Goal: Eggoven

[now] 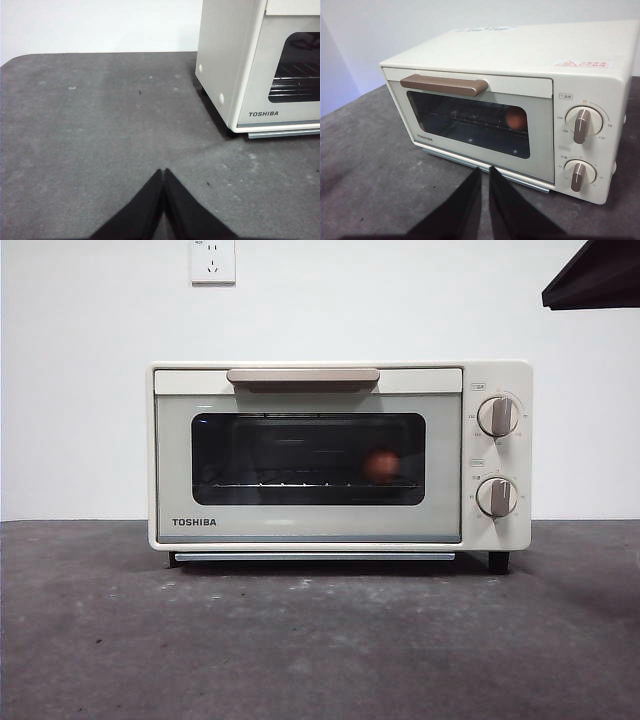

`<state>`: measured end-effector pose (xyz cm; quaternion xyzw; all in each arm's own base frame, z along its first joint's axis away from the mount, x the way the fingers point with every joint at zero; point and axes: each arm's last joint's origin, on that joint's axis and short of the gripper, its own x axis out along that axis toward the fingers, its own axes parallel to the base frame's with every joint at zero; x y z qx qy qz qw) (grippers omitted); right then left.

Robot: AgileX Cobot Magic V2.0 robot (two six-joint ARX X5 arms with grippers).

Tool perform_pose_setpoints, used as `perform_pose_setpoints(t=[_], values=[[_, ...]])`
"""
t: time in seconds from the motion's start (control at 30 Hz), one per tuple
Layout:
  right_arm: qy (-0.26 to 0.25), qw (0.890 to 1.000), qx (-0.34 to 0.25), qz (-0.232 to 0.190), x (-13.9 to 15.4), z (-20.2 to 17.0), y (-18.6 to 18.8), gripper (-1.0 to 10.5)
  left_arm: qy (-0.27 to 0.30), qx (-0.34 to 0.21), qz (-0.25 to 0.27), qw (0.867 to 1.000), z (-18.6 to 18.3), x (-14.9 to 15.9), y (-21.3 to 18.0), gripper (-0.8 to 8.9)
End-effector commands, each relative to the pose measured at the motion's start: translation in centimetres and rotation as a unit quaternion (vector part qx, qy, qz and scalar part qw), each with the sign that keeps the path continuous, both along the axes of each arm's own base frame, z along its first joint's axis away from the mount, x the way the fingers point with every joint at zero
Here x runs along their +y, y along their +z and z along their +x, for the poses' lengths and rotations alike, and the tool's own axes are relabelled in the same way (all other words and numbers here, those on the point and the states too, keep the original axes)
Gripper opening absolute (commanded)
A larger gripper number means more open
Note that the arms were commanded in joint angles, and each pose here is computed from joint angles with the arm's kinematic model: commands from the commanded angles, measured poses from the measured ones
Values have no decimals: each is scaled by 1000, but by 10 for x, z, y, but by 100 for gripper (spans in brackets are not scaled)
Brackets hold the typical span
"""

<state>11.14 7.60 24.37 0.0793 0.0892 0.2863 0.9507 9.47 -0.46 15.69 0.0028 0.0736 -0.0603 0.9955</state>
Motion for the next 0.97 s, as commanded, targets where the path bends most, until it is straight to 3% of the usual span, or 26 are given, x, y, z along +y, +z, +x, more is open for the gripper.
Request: perform_pose_setpoints(t=[0.03, 0.7, 0.97], values=[[3, 1000, -7, -2, 1, 0, 1, 4, 2, 16, -2, 1000, 1, 0, -10, 8], [0, 1000, -15, -12, 0, -1, 1, 4, 2, 16, -2, 1000, 1, 0, -10, 8], [-92, 994, -53, -37, -31, -3, 1, 4, 2, 16, -2, 1000, 1, 0, -10, 8]])
